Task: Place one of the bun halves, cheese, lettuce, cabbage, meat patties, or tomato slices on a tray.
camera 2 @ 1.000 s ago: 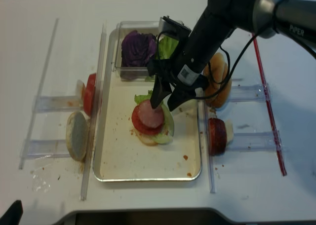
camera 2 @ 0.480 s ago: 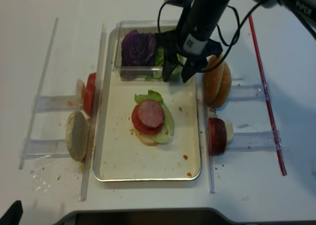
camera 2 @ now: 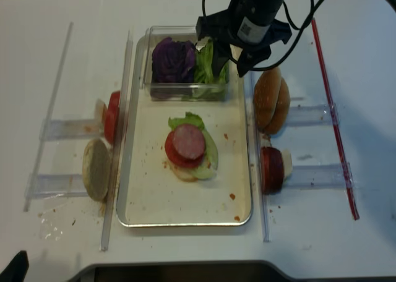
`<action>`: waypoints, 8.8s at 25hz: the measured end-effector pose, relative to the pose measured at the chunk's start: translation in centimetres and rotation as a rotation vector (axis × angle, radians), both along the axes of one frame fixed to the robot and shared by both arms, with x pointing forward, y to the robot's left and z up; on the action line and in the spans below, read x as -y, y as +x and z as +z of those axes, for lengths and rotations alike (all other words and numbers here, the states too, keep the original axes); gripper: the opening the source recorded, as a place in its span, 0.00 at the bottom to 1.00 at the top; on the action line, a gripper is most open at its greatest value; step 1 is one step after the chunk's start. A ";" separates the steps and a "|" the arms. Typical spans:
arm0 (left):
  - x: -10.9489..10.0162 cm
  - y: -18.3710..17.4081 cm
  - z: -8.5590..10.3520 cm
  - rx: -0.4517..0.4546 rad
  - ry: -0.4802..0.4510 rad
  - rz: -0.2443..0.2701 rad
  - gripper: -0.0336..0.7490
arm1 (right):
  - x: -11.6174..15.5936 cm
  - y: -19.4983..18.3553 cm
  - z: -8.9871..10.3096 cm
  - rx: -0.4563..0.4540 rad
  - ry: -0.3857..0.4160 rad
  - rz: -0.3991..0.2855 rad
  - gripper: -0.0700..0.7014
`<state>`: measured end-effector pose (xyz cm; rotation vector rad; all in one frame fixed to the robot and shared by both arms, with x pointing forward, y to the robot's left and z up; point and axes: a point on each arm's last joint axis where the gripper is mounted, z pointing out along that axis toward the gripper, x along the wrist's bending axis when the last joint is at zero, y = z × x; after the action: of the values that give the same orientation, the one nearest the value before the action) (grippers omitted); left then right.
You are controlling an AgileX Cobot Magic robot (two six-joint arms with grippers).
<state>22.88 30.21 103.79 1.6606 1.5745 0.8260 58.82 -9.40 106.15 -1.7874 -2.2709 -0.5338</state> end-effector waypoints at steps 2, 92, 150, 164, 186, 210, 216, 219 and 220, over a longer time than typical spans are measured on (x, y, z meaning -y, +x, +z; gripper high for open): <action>0.0 0.0 0.0 0.000 0.000 0.000 0.60 | 0.1 -0.1 0.4 0.010 -0.001 -0.002 0.64; 0.0 0.0 0.0 0.000 0.000 0.000 0.60 | 18.8 -35.6 -1.6 0.735 -0.149 -0.059 0.64; 0.0 0.0 0.0 0.000 0.000 0.000 0.58 | 20.4 -35.8 -2.5 0.889 -0.228 -0.256 0.64; 0.0 0.0 0.0 0.000 0.000 0.000 0.58 | 20.4 -35.8 -2.5 0.889 -0.228 -0.256 0.64; 0.0 0.0 0.0 0.000 0.000 0.000 0.58 | 20.4 -35.8 -2.5 0.889 -0.227 -0.257 0.64; 0.0 0.0 0.0 0.000 0.000 0.000 0.58 | 20.4 -35.8 -2.5 0.887 -0.224 -0.264 0.64; 0.0 0.0 0.0 0.000 0.000 0.000 0.58 | 20.4 -35.8 -2.5 0.887 -0.224 -0.264 0.64; 0.0 0.0 0.0 0.000 0.000 0.000 0.58 | 20.4 -35.8 -2.5 0.887 -0.224 -0.264 0.64; 0.0 0.0 0.0 0.000 0.000 0.000 0.58 | 20.4 -35.8 -2.5 0.887 -0.224 -0.264 0.64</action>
<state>22.88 30.21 103.79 1.6606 1.5745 0.8260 23.06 -29.79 103.69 -2.2916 -2.6948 -1.4055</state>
